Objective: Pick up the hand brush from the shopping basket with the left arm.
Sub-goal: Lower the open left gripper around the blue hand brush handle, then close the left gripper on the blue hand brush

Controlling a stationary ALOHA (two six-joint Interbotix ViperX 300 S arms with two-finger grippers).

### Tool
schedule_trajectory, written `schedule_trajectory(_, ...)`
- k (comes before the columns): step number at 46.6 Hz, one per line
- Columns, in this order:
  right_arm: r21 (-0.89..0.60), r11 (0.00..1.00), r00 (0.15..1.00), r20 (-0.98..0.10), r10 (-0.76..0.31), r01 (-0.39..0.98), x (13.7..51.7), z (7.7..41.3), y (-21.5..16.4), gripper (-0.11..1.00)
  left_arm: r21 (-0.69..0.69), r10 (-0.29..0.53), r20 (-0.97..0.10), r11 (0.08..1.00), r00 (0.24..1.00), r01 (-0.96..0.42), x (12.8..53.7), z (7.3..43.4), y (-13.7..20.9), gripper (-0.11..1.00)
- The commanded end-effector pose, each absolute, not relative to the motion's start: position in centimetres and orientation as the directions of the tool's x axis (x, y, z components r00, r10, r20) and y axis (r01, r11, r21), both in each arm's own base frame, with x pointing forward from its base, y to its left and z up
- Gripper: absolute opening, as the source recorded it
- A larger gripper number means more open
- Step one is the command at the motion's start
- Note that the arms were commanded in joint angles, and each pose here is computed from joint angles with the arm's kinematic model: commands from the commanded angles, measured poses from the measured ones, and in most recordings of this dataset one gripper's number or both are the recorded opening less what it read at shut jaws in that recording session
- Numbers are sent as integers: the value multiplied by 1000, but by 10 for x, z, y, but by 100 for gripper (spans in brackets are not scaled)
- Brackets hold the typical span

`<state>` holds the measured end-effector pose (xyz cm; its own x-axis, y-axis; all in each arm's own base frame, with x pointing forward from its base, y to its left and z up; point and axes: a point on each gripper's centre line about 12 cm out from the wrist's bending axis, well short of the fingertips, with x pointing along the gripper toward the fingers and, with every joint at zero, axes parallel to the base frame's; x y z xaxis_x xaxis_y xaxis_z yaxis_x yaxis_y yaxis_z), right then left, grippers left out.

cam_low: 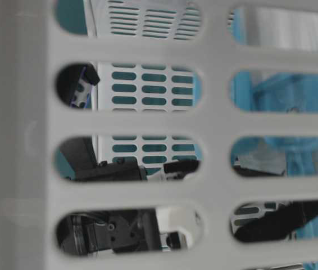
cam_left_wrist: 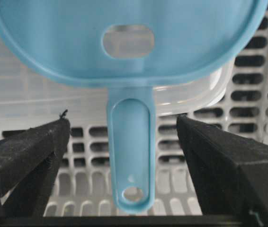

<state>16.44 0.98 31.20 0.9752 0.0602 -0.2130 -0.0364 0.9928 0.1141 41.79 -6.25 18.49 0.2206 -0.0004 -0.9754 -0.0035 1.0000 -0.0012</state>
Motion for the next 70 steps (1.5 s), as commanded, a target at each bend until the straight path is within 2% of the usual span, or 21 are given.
schedule_trajectory(1,117,992,977,-203,64,-40,165,315,10,79,-4,-2,-968,1000,250,-7,419,201,-62,99)
schedule_trajectory(9,119,992,977,-202,64,-40,165,315,10,79,-16,-16,-941,1000,337,3,420,232,-63,99)
schedule_trajectory(13,117,992,977,-203,64,-40,165,314,10,79,-17,-20,-939,1000,343,13,422,233,-65,99)
schedule_trajectory(22,119,992,976,-210,64,-39,164,310,10,79,-11,-15,-947,1000,321,16,418,225,-64,99)
schedule_trajectory(32,120,992,975,-213,64,-39,165,308,10,79,-1,-2,-971,1000,239,5,407,195,-62,99)
schedule_trajectory(39,119,992,975,-212,63,-39,164,307,10,79,-2,-2,-971,1000,239,-1,406,185,-60,99)
schedule_trajectory(44,119,992,975,-213,63,-39,164,306,10,79,-3,-2,-969,1000,246,0,412,169,-58,99)
schedule_trajectory(51,123,992,974,-217,64,-37,164,304,10,79,2,1,-976,1000,219,4,418,142,-59,99)
schedule_trajectory(61,138,990,973,-222,64,-33,164,302,10,79,8,4,-979,1000,203,19,415,139,-58,98)
schedule_trajectory(66,138,990,974,-217,64,-34,164,303,10,79,7,2,-979,1000,204,23,415,140,-60,92)
schedule_trajectory(69,138,990,974,-217,64,-34,164,303,10,79,6,-1,-976,999,216,32,416,144,-64,82)
schedule_trajectory(70,138,990,974,-216,64,-34,164,303,10,79,4,-4,-975,999,223,33,416,148,-64,75)
